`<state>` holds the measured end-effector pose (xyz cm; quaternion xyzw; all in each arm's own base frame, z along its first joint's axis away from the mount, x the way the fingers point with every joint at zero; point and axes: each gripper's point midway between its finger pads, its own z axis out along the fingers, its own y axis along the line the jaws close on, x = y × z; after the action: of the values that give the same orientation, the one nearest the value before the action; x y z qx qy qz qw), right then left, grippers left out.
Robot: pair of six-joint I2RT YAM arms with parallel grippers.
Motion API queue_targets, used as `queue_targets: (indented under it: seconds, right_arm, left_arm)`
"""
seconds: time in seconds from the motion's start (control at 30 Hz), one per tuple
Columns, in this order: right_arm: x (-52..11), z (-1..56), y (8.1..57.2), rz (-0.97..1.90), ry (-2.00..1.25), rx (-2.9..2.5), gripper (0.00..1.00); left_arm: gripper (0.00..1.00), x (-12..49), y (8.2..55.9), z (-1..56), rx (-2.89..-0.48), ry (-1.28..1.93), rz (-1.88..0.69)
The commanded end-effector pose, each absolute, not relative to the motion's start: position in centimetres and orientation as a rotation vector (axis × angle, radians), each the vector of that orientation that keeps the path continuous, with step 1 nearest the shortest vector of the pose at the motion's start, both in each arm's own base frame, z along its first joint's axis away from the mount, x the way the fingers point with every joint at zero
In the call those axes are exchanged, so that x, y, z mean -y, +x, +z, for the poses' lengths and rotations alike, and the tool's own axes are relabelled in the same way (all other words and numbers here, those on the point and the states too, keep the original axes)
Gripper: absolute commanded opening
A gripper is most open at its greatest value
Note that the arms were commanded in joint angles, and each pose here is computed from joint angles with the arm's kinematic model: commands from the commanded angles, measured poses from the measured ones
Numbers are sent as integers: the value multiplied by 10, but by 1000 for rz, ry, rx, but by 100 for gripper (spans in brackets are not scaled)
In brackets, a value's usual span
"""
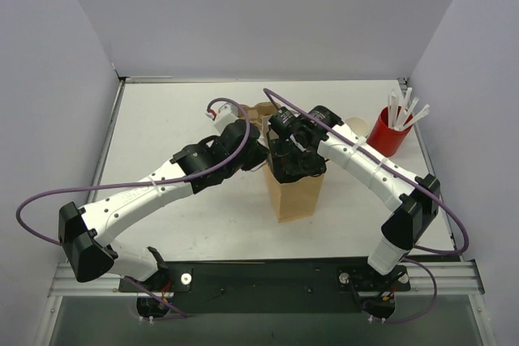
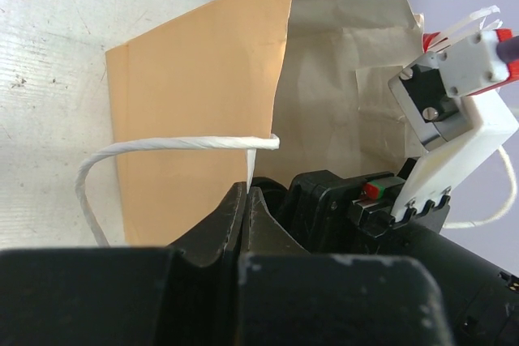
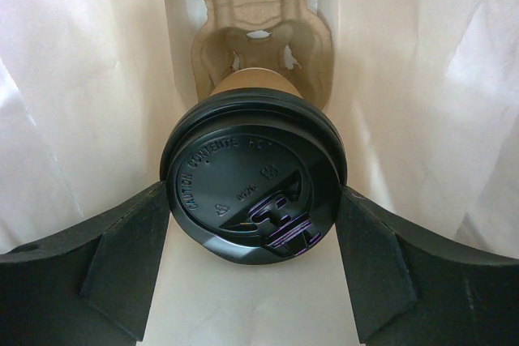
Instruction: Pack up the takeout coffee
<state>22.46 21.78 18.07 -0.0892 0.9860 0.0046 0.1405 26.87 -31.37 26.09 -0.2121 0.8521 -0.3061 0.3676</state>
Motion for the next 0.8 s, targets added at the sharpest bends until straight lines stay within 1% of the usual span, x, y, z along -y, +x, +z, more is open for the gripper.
queue_targets:
  seconds: [0.0, 0.27, 0.77]
  right_arm:
    - [-211, 169, 216, -56, -294, -2895, 44]
    - [-214, 162, 219, -67, -297, -2915, 44]
    - [-207, 145, 209, -103, -277, -2958, 43]
  left_arm:
    - [0, 313, 270, 280, -2144, -529, -846]
    - [0, 316, 267, 279, -2162, -469, -848]
    - [0, 316, 265, 276, -2174, -452, -840]
